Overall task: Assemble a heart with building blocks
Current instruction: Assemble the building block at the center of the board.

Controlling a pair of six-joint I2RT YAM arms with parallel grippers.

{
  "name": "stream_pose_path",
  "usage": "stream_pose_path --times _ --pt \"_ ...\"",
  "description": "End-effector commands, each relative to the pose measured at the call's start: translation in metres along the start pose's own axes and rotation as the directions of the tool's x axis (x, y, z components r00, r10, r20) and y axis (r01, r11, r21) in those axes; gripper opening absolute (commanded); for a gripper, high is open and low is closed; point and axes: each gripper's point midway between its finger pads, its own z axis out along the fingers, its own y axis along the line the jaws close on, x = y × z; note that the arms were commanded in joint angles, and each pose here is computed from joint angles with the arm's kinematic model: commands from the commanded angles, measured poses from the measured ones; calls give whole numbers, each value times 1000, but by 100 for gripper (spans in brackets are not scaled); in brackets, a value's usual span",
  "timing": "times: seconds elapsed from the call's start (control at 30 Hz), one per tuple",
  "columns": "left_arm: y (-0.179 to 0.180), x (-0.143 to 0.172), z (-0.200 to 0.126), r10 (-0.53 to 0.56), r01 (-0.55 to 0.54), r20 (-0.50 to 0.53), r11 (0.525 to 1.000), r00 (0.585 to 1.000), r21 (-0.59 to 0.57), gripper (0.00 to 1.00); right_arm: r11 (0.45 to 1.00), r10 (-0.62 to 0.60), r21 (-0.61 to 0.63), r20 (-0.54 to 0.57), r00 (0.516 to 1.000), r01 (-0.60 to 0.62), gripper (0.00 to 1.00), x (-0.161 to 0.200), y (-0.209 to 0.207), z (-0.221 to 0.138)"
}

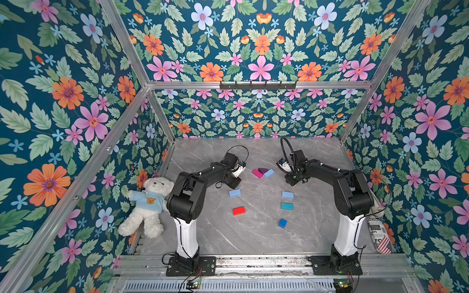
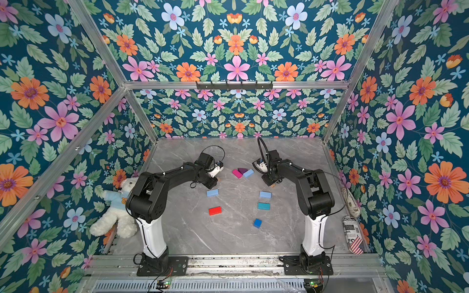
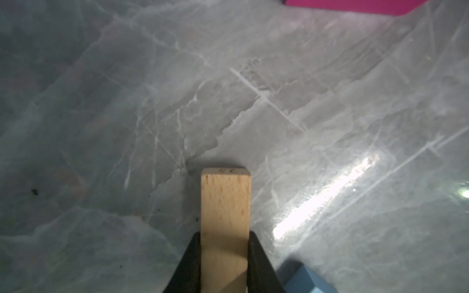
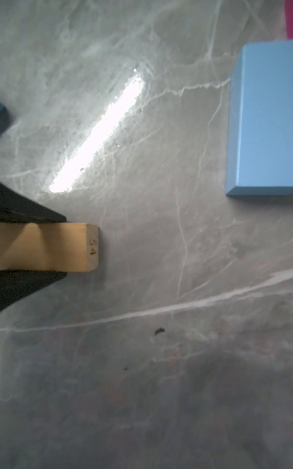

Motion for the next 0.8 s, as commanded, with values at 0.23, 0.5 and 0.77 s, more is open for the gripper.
stream_pose_path --times 0.23,0.5,0.77 --pt "-42 25 15 34 -25 -131 997 991 66 29 1000 3 -7 -178 984 -4 40 39 15 12" --pt "-46 16 15 49 -41 -120 997 992 66 28 1000 17 11 -151 988 -16 72 38 14 4" --pt "-42 18 11 60 -54 -146 997 987 47 34 1000 29 15 -157 987 -27 72 47 10 -2"
